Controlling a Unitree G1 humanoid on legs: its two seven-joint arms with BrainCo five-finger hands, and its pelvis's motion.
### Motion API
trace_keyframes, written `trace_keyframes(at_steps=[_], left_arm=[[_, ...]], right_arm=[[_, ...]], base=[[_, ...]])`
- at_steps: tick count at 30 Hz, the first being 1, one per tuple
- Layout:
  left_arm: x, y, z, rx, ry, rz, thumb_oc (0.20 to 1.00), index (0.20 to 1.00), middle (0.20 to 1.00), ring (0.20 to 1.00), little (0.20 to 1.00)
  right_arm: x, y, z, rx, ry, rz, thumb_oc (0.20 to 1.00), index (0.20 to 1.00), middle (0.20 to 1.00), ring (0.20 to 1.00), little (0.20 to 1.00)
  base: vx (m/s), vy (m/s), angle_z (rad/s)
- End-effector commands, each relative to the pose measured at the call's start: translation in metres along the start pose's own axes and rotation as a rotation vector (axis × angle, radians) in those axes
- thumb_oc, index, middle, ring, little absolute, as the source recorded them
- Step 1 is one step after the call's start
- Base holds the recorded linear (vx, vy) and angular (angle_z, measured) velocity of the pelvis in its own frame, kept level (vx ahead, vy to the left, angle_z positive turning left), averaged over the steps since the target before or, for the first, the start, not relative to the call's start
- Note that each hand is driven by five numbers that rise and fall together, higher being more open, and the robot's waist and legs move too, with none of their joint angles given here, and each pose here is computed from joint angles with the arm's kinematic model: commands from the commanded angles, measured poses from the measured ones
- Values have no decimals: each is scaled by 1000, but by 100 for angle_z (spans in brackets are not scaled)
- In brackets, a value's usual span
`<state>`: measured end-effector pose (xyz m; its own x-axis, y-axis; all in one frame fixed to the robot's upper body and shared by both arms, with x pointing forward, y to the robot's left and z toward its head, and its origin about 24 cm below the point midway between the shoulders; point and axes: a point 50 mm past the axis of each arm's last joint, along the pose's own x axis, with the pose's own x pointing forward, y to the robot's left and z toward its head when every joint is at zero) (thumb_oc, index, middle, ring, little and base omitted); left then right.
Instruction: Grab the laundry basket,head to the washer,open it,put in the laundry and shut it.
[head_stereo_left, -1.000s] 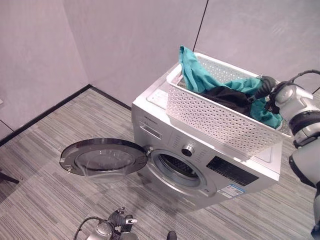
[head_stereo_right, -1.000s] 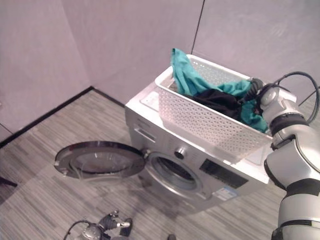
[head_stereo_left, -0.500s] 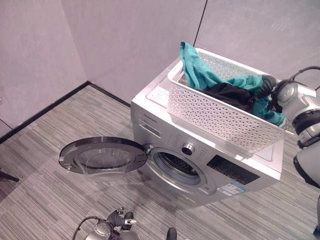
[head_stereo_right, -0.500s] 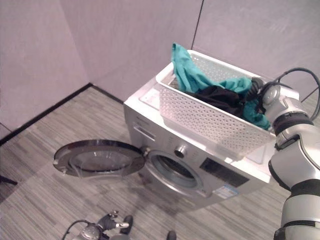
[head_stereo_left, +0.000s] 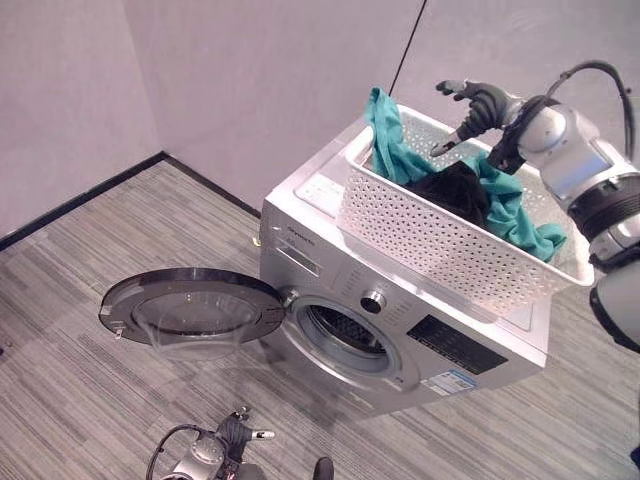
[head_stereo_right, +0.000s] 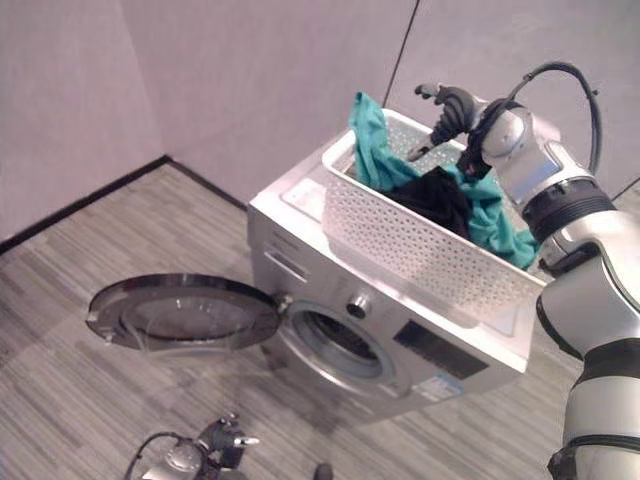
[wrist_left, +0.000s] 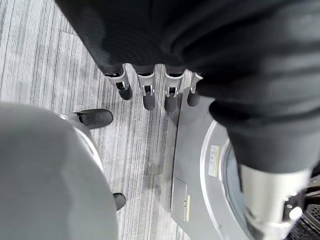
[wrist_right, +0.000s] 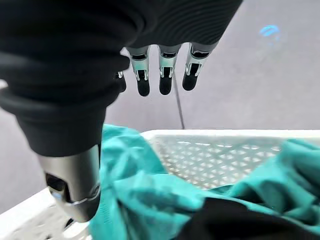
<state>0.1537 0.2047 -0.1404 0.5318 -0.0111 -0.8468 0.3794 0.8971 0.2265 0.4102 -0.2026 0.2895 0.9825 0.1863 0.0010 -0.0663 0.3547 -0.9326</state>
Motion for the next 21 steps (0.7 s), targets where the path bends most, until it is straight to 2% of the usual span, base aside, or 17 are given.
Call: trace_keyframes(at_steps=[1, 11, 21], left_arm=[[3, 0, 8, 71, -24, -31, 1000, 1000, 1000, 1000, 1000], [1, -2, -3, 72, 27, -34, 1000, 1000, 1000, 1000, 1000], [3, -5, 4, 68, 4, -49, 1000, 1000, 1000, 1000, 1000]], right_arm=[[-7, -27, -8, -91, 63, -47, 1000, 1000, 1000, 1000, 1000], [-7, 21, -39, -208, 176, 141, 1000, 1000, 1000, 1000, 1000], [-11, 37, -51, -263, 200, 219, 1000, 1000, 1000, 1000, 1000]], base=[[0, 0, 0], [-1, 0, 0], [0, 0, 0]])
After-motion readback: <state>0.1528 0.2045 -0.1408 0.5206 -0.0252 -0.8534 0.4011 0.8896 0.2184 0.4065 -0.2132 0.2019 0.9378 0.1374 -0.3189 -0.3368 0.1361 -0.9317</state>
